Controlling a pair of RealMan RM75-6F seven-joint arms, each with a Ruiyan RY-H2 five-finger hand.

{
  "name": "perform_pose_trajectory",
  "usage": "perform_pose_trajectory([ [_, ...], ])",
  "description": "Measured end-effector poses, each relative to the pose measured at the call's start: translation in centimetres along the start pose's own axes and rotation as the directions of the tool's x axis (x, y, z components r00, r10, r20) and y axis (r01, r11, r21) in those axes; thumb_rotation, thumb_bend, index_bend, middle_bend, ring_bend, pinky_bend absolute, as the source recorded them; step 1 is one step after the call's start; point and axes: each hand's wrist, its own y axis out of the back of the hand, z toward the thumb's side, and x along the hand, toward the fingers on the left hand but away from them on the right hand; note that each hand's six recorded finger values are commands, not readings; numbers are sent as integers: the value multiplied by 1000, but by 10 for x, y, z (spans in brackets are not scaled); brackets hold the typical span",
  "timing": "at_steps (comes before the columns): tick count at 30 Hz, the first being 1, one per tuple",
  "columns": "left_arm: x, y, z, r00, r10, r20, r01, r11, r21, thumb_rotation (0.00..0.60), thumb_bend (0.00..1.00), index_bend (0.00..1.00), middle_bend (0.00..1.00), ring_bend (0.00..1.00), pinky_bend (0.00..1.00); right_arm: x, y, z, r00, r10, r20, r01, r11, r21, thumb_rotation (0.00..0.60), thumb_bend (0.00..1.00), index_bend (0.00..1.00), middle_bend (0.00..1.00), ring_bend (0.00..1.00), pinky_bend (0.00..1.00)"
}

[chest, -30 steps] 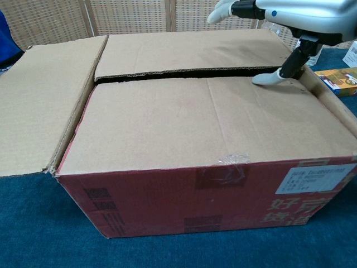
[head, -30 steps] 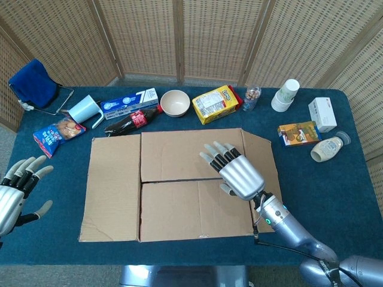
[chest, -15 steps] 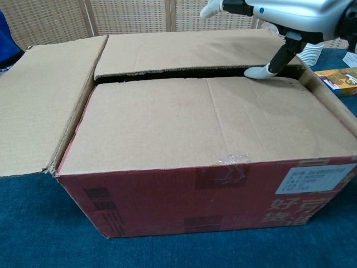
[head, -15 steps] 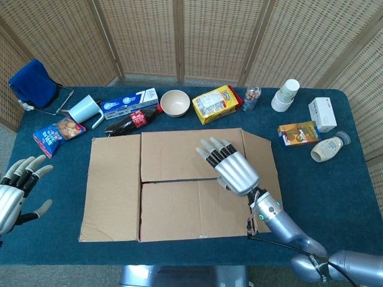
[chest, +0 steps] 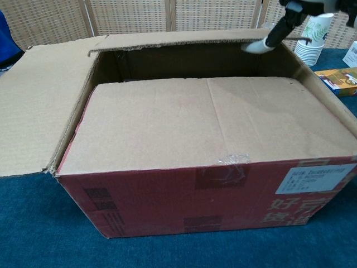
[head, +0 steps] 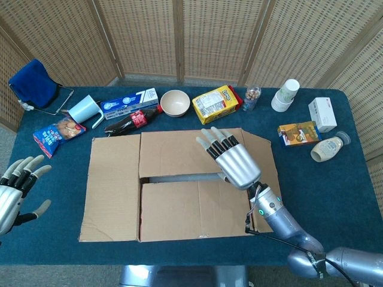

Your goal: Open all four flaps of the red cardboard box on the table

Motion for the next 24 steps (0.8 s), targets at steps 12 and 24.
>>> perform_pose_trajectory([
  [12,0,0,0,1000,-3,1,3,1000,2,599,5,140,0,0,93,-34,41,-18,991,-95,91,97,995,-25,600,282,0,1,0,194],
  [24,0,0,0,1000,-2,1,2,1000,6,598,4,140,0,0,93,-69,39,-39,977,-123,176,115,992,53,600,280,0,2,0,193],
])
